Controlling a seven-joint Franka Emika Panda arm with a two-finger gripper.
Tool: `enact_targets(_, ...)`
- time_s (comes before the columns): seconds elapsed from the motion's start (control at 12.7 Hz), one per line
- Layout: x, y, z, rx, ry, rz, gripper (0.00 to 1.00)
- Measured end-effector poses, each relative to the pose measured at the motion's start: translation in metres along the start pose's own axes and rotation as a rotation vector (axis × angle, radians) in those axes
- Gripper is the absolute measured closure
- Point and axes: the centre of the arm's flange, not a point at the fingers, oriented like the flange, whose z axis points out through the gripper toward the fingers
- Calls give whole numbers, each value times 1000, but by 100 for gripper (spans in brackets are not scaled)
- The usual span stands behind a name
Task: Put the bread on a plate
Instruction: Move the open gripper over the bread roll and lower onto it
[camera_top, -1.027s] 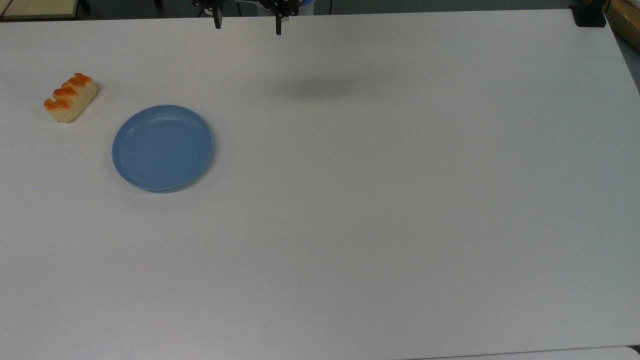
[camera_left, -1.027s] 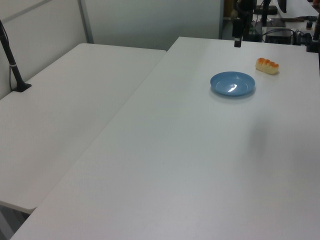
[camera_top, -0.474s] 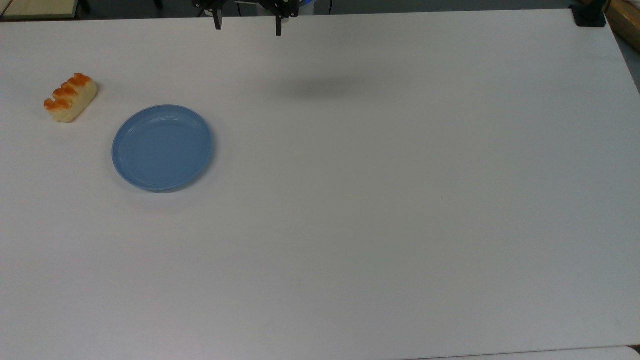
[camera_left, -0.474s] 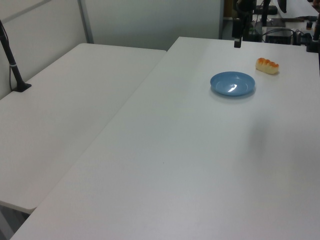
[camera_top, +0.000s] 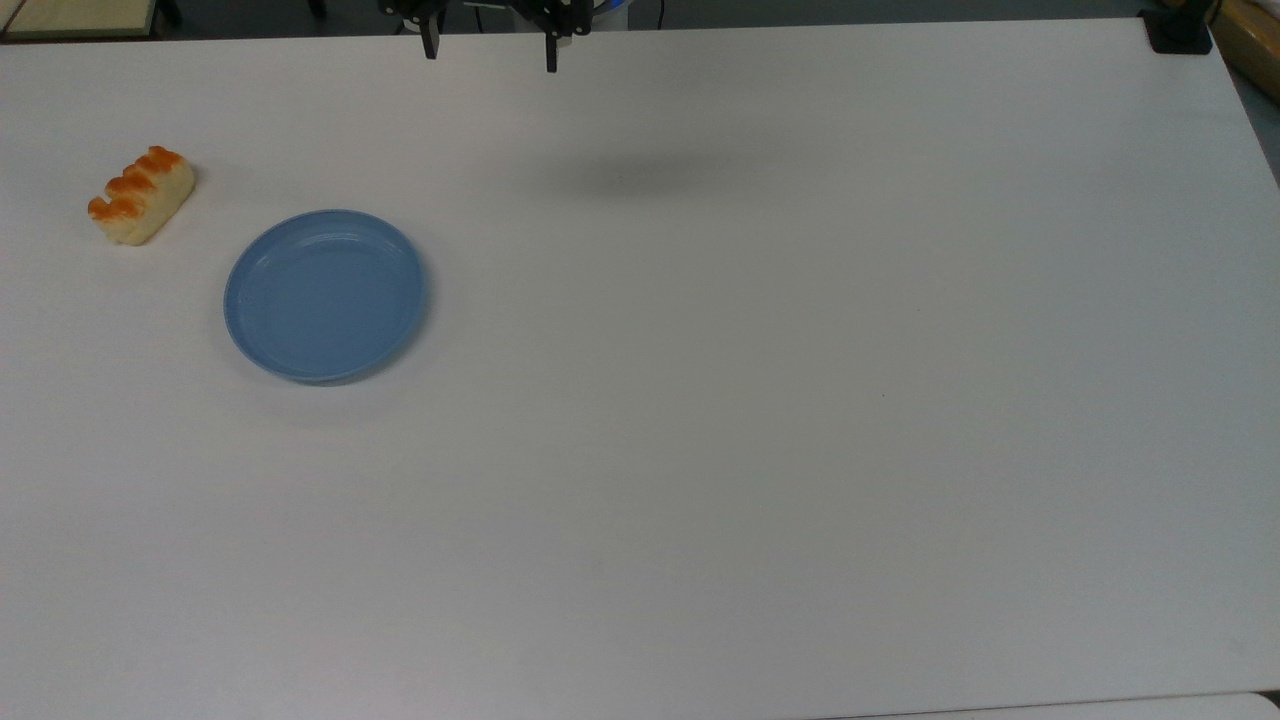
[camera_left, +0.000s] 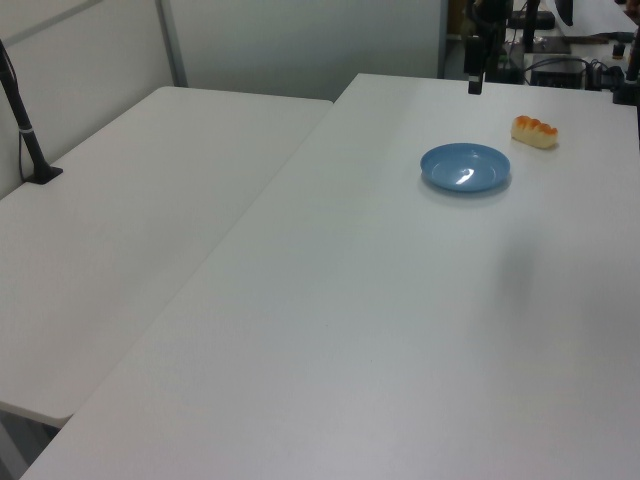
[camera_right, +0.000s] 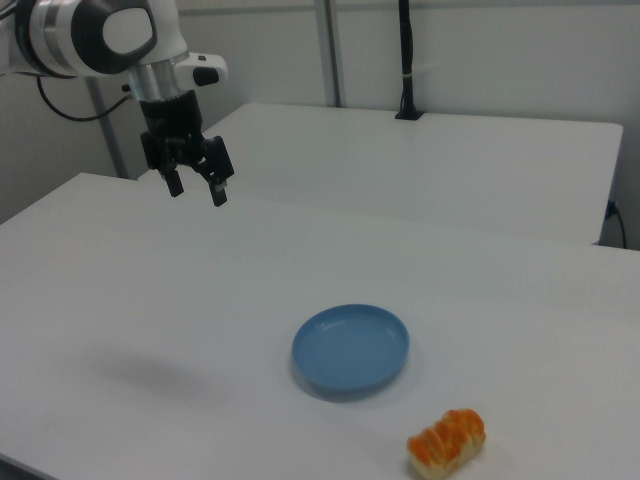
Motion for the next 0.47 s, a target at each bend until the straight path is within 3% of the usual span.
enact_targets(0.47, 2, 17, -9, 3, 19, 32, 0)
